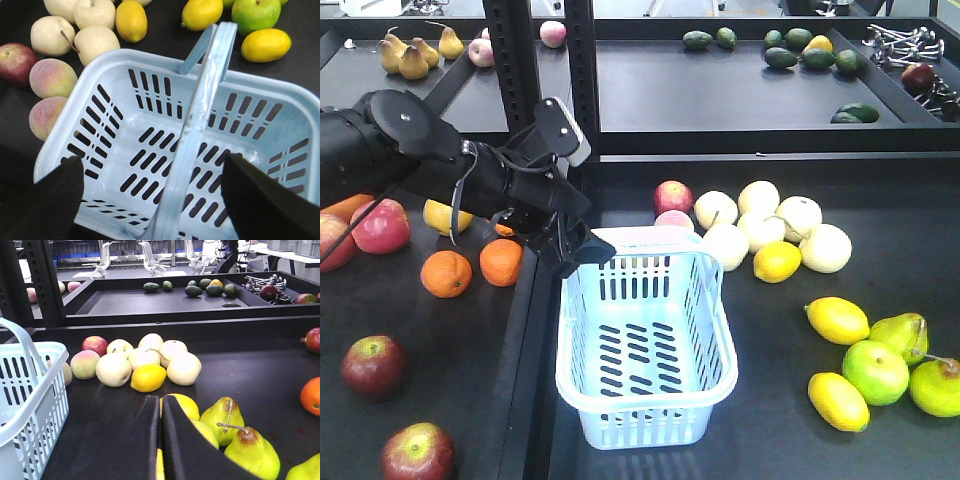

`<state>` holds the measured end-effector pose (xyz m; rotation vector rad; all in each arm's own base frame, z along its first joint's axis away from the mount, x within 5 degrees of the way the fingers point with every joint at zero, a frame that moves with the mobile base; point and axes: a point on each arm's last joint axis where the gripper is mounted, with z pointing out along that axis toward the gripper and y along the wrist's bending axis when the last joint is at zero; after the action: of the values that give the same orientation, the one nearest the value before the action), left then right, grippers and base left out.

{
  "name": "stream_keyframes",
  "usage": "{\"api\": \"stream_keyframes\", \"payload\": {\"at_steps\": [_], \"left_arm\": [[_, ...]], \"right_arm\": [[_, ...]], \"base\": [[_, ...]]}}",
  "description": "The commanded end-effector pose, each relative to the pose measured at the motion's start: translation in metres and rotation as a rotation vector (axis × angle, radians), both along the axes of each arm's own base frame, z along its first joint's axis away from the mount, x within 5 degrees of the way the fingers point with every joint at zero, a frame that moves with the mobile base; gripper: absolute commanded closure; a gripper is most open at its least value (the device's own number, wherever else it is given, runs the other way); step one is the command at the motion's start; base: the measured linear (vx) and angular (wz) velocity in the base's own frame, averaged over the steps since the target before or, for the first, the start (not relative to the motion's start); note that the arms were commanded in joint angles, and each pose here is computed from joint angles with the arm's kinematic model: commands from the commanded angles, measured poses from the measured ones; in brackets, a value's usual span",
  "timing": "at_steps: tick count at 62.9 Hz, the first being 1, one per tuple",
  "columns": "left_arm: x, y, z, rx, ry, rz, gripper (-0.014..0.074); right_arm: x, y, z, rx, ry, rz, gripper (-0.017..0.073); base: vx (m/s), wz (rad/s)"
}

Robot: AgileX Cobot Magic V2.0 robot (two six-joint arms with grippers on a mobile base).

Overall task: Pick three apples into basket with both arms
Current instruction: 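Reach the left gripper over the basket and close on its handle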

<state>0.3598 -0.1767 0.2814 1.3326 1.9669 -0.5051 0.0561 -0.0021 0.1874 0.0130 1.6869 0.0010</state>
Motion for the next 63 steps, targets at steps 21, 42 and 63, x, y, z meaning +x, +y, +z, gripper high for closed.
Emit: {"api": "stream_keyframes", "payload": {"at_steps": [21, 42, 63], "left_arm": [[0.009, -0.007, 0.002, -0.036, -0.036, 0.010, 0.0042], [0.015, -0.009, -0.014, -0.020, -0.002, 0.009, 0.0086], [0.011, -0.008, -0.004, -0.043, -0.004, 0.014, 0.0519]], "right_arm": [[0.000, 0.001, 0.003, -0.019, -0.068, 0.011, 0.0564], [0.000, 0.001, 0.003, -0.019, -0.068, 0.011, 0.0564], [0.000, 0.001, 0.003, -0.019, -0.068, 0.011, 0.0564]], "base": [[0.00, 0.00], [0.00, 0.00], [0.00, 0.00]]}}
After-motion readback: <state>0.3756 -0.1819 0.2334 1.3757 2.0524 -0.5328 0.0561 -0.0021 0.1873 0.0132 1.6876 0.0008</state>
